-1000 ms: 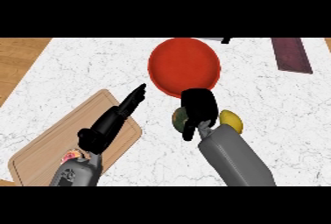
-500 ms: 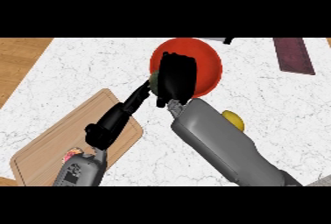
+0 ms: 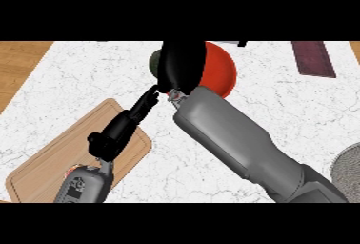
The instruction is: Pick the squash from the placemat and place it in the bowl
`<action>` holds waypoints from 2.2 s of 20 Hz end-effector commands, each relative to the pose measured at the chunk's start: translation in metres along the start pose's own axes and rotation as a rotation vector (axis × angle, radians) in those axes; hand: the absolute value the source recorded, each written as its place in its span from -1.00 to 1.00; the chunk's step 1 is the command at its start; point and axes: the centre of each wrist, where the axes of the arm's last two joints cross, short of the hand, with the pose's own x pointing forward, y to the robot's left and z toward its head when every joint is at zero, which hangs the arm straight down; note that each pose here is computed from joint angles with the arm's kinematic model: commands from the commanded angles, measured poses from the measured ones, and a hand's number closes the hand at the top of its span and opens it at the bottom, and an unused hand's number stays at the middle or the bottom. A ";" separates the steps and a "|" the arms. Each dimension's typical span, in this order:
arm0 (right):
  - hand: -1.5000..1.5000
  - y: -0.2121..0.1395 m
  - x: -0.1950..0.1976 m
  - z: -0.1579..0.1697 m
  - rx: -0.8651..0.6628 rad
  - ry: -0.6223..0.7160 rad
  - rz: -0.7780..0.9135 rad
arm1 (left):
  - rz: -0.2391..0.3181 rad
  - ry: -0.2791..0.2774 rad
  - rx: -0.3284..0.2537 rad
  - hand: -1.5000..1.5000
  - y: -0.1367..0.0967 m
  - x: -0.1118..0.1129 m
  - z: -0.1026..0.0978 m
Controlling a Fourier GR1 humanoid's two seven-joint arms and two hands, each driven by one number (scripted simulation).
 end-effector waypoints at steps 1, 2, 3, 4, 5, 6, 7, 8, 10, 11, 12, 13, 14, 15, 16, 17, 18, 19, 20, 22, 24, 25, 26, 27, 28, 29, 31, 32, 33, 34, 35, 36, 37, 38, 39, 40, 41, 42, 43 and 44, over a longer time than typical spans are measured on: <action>1.00 0.006 0.007 -0.017 -0.048 0.151 -0.009 | 0.000 0.007 0.007 0.00 -0.005 -0.002 0.002; 1.00 0.003 0.012 -0.019 -0.060 0.149 0.021 | -0.001 0.024 0.010 0.00 0.007 -0.010 0.009; 1.00 0.017 0.001 -0.022 -0.079 0.149 0.060 | -0.005 -0.006 0.030 0.00 0.012 0.004 0.006; 1.00 0.016 0.003 -0.027 -0.107 0.159 0.073 | -0.010 0.001 0.029 0.00 0.008 -0.005 0.009; 1.00 0.026 -0.006 -0.029 -0.138 0.156 0.100 | 0.003 0.023 0.034 0.00 0.003 -0.007 0.006; 1.00 0.028 -0.006 -0.029 -0.161 0.147 0.110 | 0.008 0.017 0.038 0.00 0.007 0.001 0.004; 1.00 0.024 -0.006 -0.039 -0.189 0.138 0.096 | 0.009 0.009 0.036 0.00 0.005 -0.004 0.007; 1.00 0.030 -0.007 -0.033 -0.199 0.142 0.113 | -0.009 0.016 0.043 0.00 0.018 -0.003 0.004; 1.00 0.032 -0.014 -0.044 -0.197 0.165 0.118 | -0.001 0.007 0.028 0.00 0.007 -0.005 0.011; 1.00 0.038 -0.023 -0.049 -0.170 0.175 0.151 | -0.004 0.028 0.038 0.00 0.023 -0.001 0.013; 1.00 0.048 -0.035 -0.051 -0.138 0.179 0.168 | 0.000 0.008 0.059 0.00 0.011 0.001 0.001; 1.00 0.045 -0.034 -0.053 -0.069 0.223 0.169 | 0.005 0.014 0.042 0.00 0.011 -0.006 0.012; 1.00 0.048 -0.040 -0.055 0.028 0.252 0.160 | -0.002 0.018 0.043 0.00 0.015 -0.002 0.011; 1.00 0.049 -0.046 -0.058 0.097 0.294 0.115 | 0.002 0.007 0.062 0.00 0.009 -0.003 0.006; 1.00 0.055 -0.056 -0.060 0.136 0.334 0.095 | -0.012 -0.001 0.026 0.00 0.003 0.003 0.011; 1.00 0.057 -0.057 -0.055 0.190 0.341 0.062 | -0.001 0.008 0.046 0.00 0.007 -0.005 0.008; 1.00 0.059 -0.063 -0.058 0.215 0.338 0.017 | 0.006 0.003 0.053 0.00 0.004 -0.011 0.014; -1.00 0.062 -0.071 -0.060 0.230 0.370 -0.046 | -0.009 0.019 0.048 0.00 0.008 0.003 0.003; -1.00 0.055 -0.064 -0.064 0.238 0.351 -0.067 | 0.003 0.017 0.046 0.00 0.004 -0.003 0.006; -1.00 0.059 -0.069 -0.064 0.240 0.266 -0.094 | 0.000 0.026 0.034 0.00 0.012 -0.003 0.006; -1.00 0.059 -0.069 -0.066 0.193 0.240 -0.138 | 0.001 0.010 0.053 0.00 0.005 -0.001 0.004; -1.00 0.063 -0.075 -0.066 0.172 0.228 -0.141 | 0.018 0.017 0.030 0.00 -0.004 -0.004 0.011; -1.00 0.066 -0.079 -0.065 0.119 0.225 -0.160 | -0.003 0.002 0.046 0.00 0.012 -0.002 0.022; -1.00 0.065 -0.077 -0.066 0.111 0.217 -0.170 | 0.000 0.011 0.047 0.00 0.008 -0.004 0.010; -1.00 0.070 -0.082 -0.062 0.097 0.232 -0.184 | -0.008 0.003 0.050 0.00 0.002 0.000 0.006; -1.00 0.066 -0.079 -0.065 0.063 0.234 -0.220 | -0.009 0.009 0.064 0.00 0.010 -0.003 0.008; -1.00 0.056 -0.070 -0.070 -0.044 0.266 -0.309 | -0.005 0.022 0.066 0.00 0.008 -0.011 0.016; -1.00 0.062 -0.077 -0.068 -0.063 0.277 -0.315 | 0.014 0.004 0.084 0.00 0.012 -0.001 0.010; -1.00 0.053 -0.068 -0.071 -0.092 0.288 -0.373 | 0.001 0.029 0.102 0.00 0.023 -0.002 0.016; -1.00 0.044 -0.062 -0.078 -0.131 0.326 -0.416 | 0.010 0.024 0.070 0.00 0.014 -0.010 0.018; -1.00 0.052 -0.082 -0.079 -0.156 0.346 -0.418 | 0.006 0.007 0.096 0.00 0.009 -0.004 0.017; -1.00 0.060 -0.087 -0.073 -0.144 0.373 -0.440 | 0.006 0.022 0.102 0.00 0.014 -0.009 0.019; -1.00 0.038 -0.090 -0.091 -0.161 0.379 -0.486 | -0.004 0.039 0.103 0.00 0.020 -0.007 0.029; -1.00 0.054 -0.097 -0.081 -0.171 0.401 -0.496 | -0.004 0.039 0.108 0.00 0.026 -0.015 0.028; -1.00 0.059 -0.117 -0.080 -0.151 0.431 -0.513 | 0.010 0.035 0.124 0.00 0.024 -0.007 0.021; -1.00 0.051 -0.105 -0.082 -0.187 0.408 -0.552 | 0.008 0.046 0.116 0.00 0.009 -0.020 0.037; -1.00 0.062 -0.121 -0.075 -0.182 0.431 -0.540 | 0.016 0.048 0.121 0.00 0.012 -0.017 0.032; -1.00 0.065 -0.133 -0.073 -0.206 0.453 -0.549 | -0.003 0.048 0.133 0.00 0.012 -0.010 0.032; -1.00 0.055 -0.119 -0.075 -0.199 0.461 -0.606 | 0.021 0.052 0.127 0.00 0.026 -0.019 0.040; -1.00 0.073 -0.155 -0.061 -0.221 0.468 -0.584 | 0.016 0.068 0.151 0.00 0.009 -0.013 0.026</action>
